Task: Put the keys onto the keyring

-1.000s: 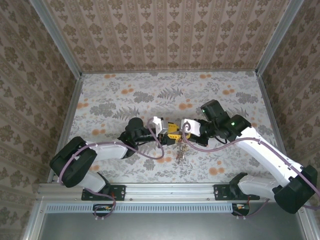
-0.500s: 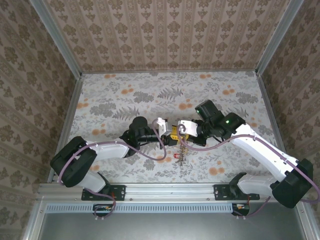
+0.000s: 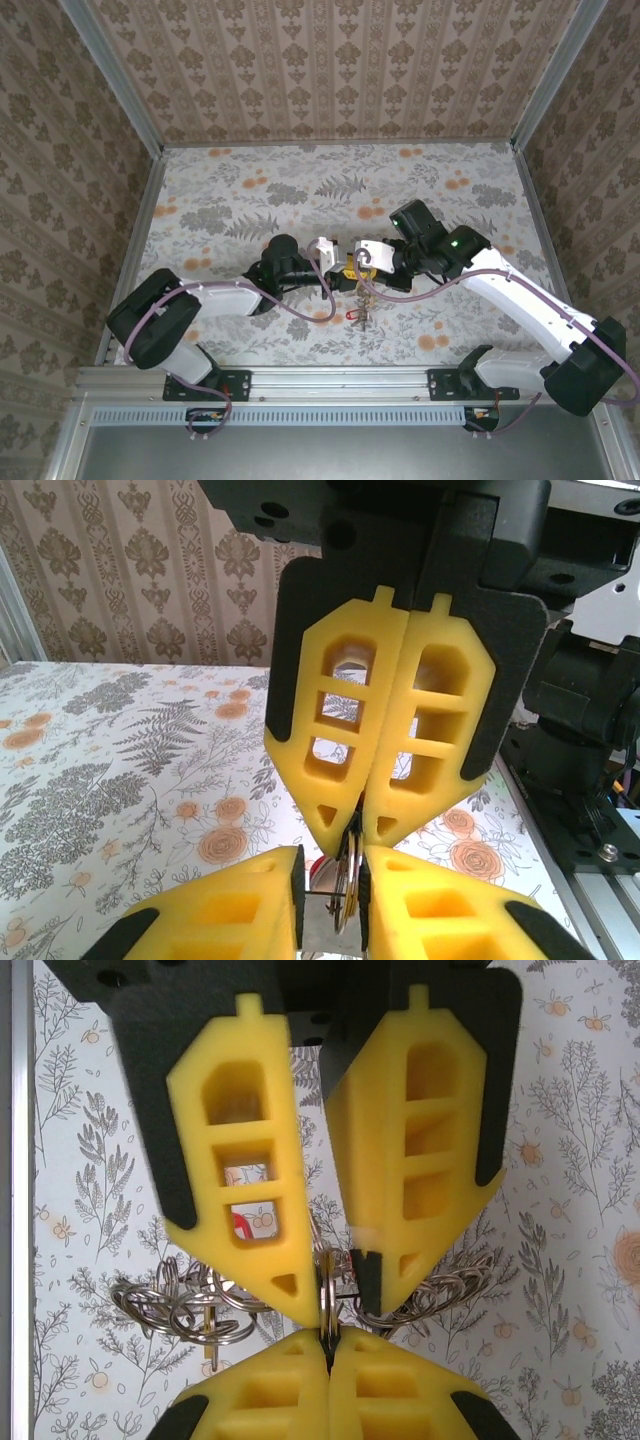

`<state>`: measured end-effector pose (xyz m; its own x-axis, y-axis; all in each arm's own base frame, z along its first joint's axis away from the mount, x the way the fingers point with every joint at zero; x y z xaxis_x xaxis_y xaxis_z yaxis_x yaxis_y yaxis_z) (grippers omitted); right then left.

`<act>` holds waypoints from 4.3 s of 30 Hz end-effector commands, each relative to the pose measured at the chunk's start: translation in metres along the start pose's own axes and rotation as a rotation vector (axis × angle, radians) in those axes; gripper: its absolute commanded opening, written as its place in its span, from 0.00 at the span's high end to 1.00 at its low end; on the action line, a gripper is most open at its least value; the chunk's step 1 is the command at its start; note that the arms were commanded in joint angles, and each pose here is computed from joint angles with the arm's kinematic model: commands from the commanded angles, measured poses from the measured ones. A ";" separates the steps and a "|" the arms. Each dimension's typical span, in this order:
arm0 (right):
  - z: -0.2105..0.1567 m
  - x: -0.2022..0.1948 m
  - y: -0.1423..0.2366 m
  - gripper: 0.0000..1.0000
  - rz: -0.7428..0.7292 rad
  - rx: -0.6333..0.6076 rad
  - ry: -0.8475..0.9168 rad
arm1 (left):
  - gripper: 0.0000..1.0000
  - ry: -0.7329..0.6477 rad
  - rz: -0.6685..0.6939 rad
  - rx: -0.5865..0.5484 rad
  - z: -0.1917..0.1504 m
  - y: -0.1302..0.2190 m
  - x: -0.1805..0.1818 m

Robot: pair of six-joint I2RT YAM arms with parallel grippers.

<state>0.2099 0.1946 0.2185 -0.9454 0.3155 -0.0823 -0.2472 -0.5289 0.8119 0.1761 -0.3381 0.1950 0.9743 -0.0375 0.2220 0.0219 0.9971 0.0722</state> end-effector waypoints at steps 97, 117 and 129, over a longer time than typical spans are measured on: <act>0.007 0.009 0.033 0.80 0.137 -0.467 -0.108 | 1.00 -0.182 -0.047 -0.290 0.075 0.002 -0.005; 0.009 0.015 0.042 1.00 0.160 -0.463 -0.077 | 1.00 -0.163 -0.067 -0.272 0.070 -0.001 -0.006; 0.001 0.009 0.035 1.00 0.053 -0.272 -0.085 | 0.73 -0.065 0.003 -0.087 0.051 0.017 0.001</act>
<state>0.1912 0.1826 0.2425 -0.9446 0.3200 0.0730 -0.2223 -0.7873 0.5751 0.1656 -0.3307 0.2446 0.9571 -0.0450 0.2861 0.0685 0.9950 -0.0726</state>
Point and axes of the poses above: each hand's point on the last joint's axis, 136 mm out from that joint toward the fingers, its own y axis back along the fingers, its own x axis along the line the jaws close on, z = x × y, the point moved 4 cm from there along y, back along the fingers, and after that the axes turned 12 degrees about -y, right-handed, at the moved point
